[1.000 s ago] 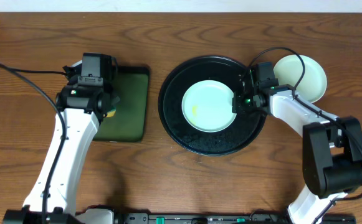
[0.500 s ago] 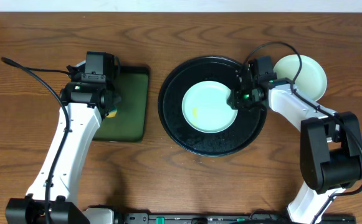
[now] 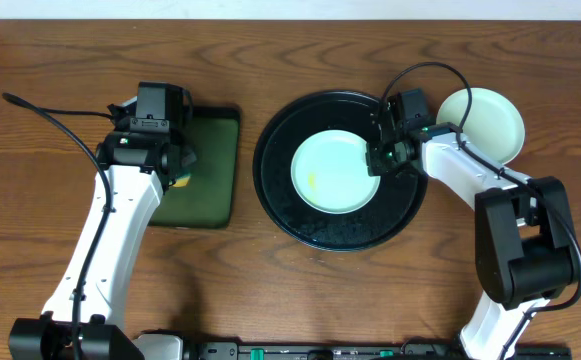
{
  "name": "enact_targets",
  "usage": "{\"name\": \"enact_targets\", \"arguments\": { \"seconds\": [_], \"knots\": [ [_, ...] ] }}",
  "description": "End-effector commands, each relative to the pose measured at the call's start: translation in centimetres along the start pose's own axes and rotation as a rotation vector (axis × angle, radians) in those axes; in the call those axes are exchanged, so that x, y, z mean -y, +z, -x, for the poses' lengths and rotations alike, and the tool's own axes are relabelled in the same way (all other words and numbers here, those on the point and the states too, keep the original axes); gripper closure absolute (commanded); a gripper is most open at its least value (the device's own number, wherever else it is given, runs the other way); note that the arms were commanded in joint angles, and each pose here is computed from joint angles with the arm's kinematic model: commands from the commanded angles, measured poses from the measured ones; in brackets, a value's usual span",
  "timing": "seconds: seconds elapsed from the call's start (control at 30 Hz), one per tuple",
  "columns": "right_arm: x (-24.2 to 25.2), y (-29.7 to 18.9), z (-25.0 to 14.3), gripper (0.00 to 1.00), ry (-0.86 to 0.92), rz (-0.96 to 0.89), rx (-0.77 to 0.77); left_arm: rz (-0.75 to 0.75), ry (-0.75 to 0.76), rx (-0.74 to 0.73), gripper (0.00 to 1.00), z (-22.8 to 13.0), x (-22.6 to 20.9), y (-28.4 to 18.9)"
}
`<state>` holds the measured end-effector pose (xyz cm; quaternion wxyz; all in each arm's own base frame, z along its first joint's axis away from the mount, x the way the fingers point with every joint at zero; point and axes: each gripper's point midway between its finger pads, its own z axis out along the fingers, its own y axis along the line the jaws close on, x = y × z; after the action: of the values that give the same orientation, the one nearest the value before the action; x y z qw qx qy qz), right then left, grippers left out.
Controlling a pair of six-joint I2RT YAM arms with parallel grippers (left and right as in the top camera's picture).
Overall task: Clean dirty plates on tray and stack at the side
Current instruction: 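Pull the second green plate to the tray center with the right gripper, then dip the sponge and move it onto the second green plate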
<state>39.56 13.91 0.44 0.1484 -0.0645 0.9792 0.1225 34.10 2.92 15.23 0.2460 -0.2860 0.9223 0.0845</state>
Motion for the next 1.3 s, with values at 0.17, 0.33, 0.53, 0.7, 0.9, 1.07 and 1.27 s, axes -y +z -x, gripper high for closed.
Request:
{"name": "enact_targets", "arguments": {
  "seconds": [0.17, 0.33, 0.53, 0.7, 0.9, 1.07, 1.27],
  "knots": [
    [0.2, 1.8, -2.0, 0.99, -0.024, -0.036, -0.072, -0.107, 0.082, -0.138, 0.92, -2.3, 3.0, 3.1],
    [0.3, 1.8, -2.5, 0.99, -0.022, -0.040, -0.089, -0.074, 0.091, -0.185, 0.92, -3.2, 3.9, 7.4],
    [0.3, 1.7, -2.8, 0.99, -0.048, -0.040, -0.103, -0.038, 0.088, -0.228, 0.92, -4.1, 3.9, 11.7],
    [0.3, 1.7, -2.8, 0.99, -0.056, -0.040, -0.103, -0.014, 0.085, -0.259, 0.92, -5.1, 3.7, 14.3],
    [0.3, 1.7, -2.9, 0.99, -0.056, -0.041, -0.107, -0.026, 0.117, -0.247, 0.93, -4.6, 3.8, 14.0],
    [0.3, 1.7, -2.9, 0.99, -0.055, -0.040, -0.106, -0.104, 0.097, -0.159, 0.93, -1.4, 4.6, 9.6],
    [0.3, 1.7, -2.9, 0.99, -0.055, -0.041, -0.107, -0.448, 0.056, -0.032, 0.92, 1.9, 8.2, -0.2]
  ]
}}
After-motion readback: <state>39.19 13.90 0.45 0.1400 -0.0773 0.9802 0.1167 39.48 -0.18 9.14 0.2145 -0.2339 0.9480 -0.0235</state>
